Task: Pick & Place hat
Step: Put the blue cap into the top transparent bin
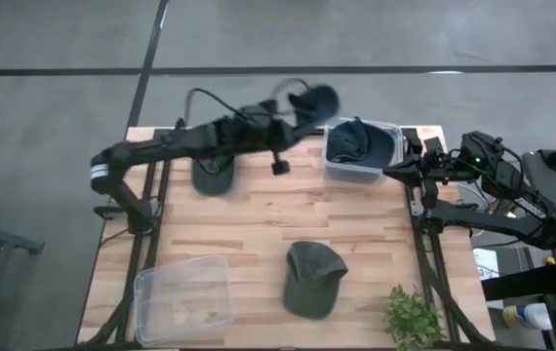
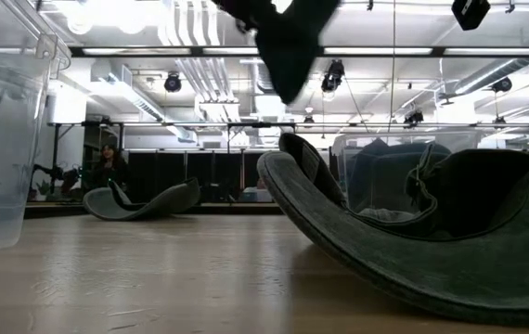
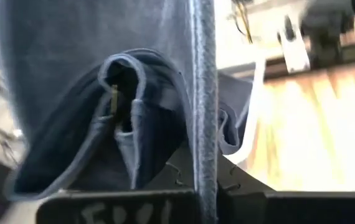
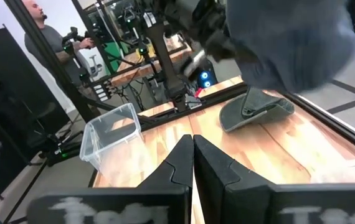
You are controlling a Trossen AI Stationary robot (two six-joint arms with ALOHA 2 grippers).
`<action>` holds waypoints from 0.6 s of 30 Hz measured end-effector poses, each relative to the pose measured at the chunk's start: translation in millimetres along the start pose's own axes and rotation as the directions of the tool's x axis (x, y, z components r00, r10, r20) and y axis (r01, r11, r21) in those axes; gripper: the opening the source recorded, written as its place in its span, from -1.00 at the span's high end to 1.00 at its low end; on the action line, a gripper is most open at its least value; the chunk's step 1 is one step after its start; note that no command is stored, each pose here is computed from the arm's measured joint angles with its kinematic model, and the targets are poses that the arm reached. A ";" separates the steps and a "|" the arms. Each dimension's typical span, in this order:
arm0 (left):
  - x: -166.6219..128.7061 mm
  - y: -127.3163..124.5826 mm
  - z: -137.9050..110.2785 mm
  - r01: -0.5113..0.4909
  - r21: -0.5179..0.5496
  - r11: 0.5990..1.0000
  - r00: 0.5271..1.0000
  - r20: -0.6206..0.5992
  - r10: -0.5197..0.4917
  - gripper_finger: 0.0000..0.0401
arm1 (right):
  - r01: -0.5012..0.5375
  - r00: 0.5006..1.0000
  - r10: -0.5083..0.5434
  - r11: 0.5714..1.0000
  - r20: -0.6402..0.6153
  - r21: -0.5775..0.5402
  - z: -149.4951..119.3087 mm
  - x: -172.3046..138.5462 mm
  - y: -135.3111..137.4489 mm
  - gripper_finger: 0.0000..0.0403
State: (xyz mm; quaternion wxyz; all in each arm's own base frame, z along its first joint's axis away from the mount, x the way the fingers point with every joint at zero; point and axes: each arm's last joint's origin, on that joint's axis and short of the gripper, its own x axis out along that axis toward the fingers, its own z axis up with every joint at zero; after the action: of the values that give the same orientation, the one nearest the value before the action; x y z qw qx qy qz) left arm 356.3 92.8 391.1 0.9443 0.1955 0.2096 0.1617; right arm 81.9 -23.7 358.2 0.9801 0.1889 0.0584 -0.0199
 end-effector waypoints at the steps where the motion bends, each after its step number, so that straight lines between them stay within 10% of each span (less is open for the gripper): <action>1: 8.6 -5.5 2.3 0.002 0.058 0.998 1.000 -0.007 -0.001 1.00 | 0.001 1.000 -0.001 1.000 -0.005 0.002 -0.1 1.3 -0.5 0.96; 18: 121.2 -18.9 39.6 -0.079 0.316 0.946 0.985 -0.120 0.122 1.00 | -0.063 0.990 0.088 0.973 0.107 -0.221 -3.6 -34.8 15.3 0.96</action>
State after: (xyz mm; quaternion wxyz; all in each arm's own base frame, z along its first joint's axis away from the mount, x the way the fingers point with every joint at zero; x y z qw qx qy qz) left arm 482.9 111.3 375.6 0.8757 0.3400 0.2867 0.1878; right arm 47.9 -7.5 364.9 0.9966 0.0815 -0.0040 0.0129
